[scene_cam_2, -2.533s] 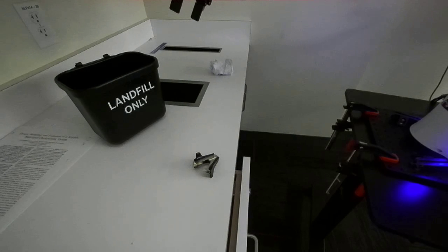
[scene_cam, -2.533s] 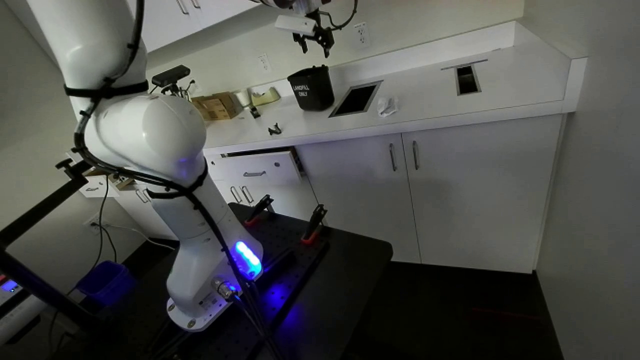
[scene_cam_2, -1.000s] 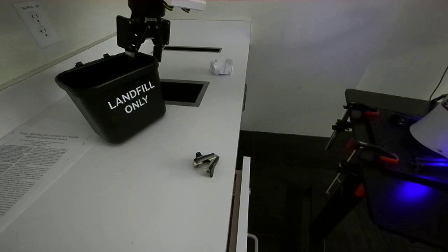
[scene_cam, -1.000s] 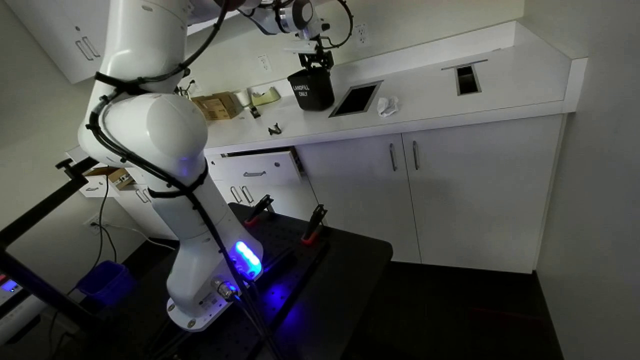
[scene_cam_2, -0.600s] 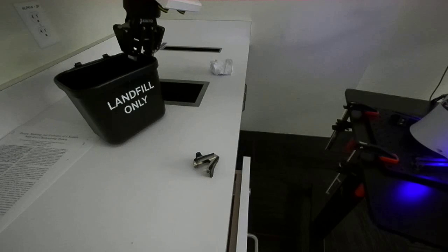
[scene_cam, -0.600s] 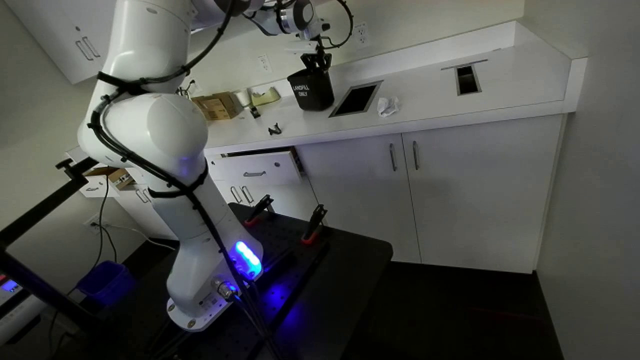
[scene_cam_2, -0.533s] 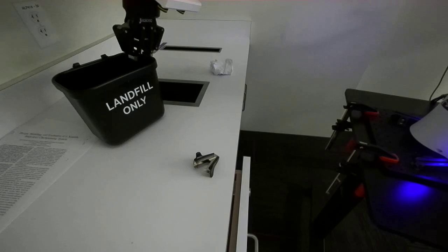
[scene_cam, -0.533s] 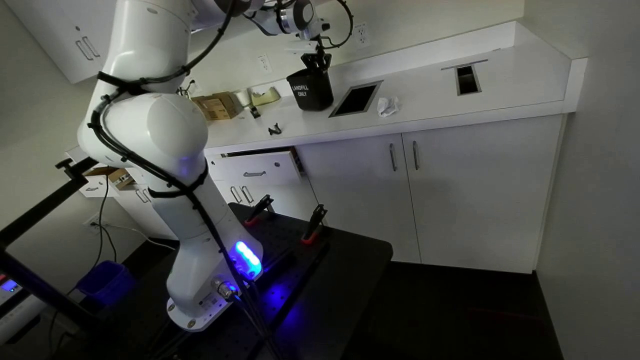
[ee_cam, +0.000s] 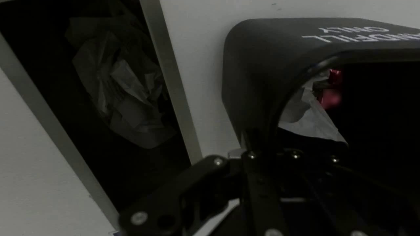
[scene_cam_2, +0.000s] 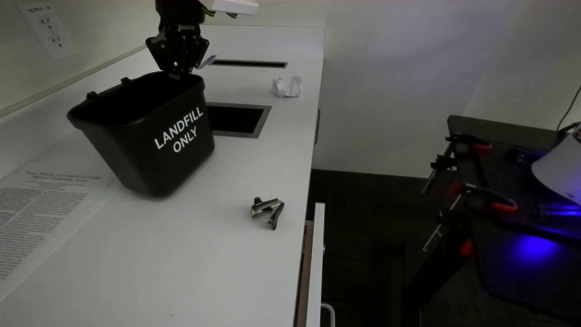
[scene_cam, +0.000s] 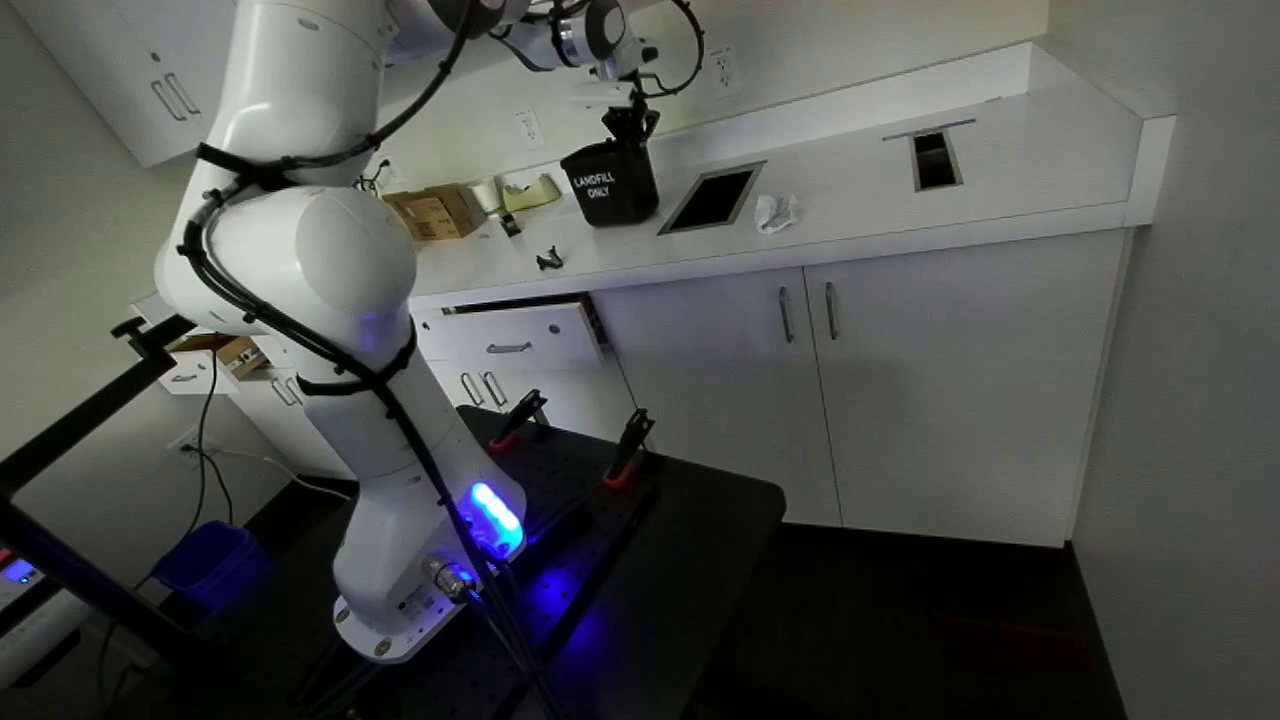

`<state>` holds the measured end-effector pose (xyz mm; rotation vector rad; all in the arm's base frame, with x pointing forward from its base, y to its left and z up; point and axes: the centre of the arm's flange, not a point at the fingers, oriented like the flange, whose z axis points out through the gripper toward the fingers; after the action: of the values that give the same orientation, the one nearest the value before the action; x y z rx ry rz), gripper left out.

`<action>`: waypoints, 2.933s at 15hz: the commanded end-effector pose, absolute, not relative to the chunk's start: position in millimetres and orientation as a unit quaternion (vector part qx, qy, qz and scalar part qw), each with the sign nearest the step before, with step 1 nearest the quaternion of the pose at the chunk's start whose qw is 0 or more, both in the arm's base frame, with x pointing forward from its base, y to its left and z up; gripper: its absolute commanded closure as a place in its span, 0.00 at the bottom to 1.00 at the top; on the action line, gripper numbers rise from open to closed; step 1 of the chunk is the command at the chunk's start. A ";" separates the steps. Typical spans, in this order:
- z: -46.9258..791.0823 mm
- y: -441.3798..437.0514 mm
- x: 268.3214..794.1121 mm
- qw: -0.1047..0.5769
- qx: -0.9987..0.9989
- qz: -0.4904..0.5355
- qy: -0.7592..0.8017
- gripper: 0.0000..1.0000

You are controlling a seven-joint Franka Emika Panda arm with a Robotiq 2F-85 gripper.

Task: Move the bin to the right on the counter

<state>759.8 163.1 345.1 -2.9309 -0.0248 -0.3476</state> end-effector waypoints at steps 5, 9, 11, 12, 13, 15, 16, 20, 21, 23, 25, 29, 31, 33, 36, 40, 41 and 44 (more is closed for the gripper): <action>392.3 111.1 729.7 0.058 -0.988 -0.143 0.030 0.98; 416.9 62.0 702.0 0.041 -0.981 -0.164 0.098 0.98; 428.1 39.0 687.6 0.025 -0.973 -0.178 0.142 0.98; 433.0 29.1 680.6 0.018 -0.969 -0.182 0.163 0.98; 436.4 18.5 673.8 0.010 -0.965 -0.188 0.182 0.98; 445.5 2.4 659.9 -0.004 -0.957 -0.197 0.211 0.98; 449.0 -3.7 653.9 -0.008 -0.955 -0.200 0.221 0.98; 436.0 -5.2 688.6 -0.004 -0.962 -0.183 0.201 0.93; 431.9 -3.8 689.7 -0.005 -0.963 -0.180 0.200 0.93; 427.3 0.5 690.5 -0.004 -0.964 -0.177 0.197 0.98; 425.4 -11.0 699.3 -0.009 -0.962 -0.174 0.208 0.98; 429.1 -69.8 700.2 -0.007 -0.946 -0.178 0.271 0.98; 433.0 -104.9 696.7 -0.005 -0.932 -0.188 0.309 0.98; 435.5 -137.8 695.4 0.000 -0.919 -0.197 0.341 0.98; 428.4 -174.3 707.1 0.016 -0.909 -0.196 0.369 0.98; 403.0 -206.0 732.9 0.016 -0.888 -0.198 0.415 0.98; 397.5 -211.0 737.5 0.015 -0.882 -0.200 0.428 0.98; 381.2 -224.1 749.3 0.008 -0.869 -0.197 0.453 0.98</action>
<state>720.5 -210.5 382.4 -2.7748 1.3258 -0.5750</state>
